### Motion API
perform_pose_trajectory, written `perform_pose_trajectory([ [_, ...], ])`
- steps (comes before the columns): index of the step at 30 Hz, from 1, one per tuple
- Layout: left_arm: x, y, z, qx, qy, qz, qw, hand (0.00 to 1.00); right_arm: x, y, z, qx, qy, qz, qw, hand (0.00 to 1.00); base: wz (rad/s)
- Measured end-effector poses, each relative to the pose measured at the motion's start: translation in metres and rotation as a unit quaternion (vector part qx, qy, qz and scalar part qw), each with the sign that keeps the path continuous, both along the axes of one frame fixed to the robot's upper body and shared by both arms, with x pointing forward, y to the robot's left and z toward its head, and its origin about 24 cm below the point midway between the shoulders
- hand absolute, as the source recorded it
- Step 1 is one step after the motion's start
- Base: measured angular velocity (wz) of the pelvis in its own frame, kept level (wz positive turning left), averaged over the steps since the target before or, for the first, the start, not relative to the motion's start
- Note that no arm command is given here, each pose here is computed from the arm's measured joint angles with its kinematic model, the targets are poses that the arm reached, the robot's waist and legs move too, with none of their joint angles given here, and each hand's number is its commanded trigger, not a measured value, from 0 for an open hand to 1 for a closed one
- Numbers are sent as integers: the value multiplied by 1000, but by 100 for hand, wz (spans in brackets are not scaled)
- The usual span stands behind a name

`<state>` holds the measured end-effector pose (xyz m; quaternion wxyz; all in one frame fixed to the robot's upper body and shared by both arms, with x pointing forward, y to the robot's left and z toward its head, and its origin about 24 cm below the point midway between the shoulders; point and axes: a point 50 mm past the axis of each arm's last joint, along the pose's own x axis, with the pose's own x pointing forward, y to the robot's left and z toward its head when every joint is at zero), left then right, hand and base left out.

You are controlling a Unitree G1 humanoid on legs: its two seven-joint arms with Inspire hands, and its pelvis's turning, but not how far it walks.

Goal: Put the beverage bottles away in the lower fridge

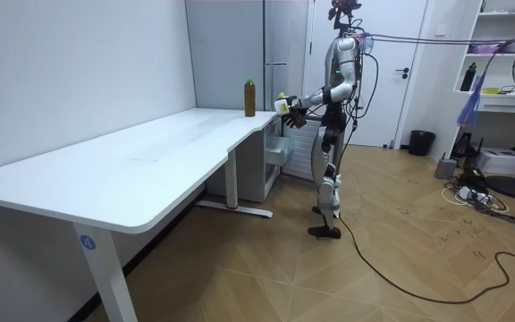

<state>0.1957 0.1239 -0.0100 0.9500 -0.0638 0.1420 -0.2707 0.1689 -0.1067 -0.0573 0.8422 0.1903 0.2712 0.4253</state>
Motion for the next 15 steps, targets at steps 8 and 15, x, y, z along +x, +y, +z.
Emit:
perform_pose_trajectory([
  [8, -4, -6, -2, -1, 6, -10, 1000, 100, -6, -3, -6, -10, 15, -16, 1000, 100, 1],
  [15, -9, -14, -5, -11, 18, -24, 999, 100, -6, -4, -7, -41, 0, -2, 999, 100, -2],
])
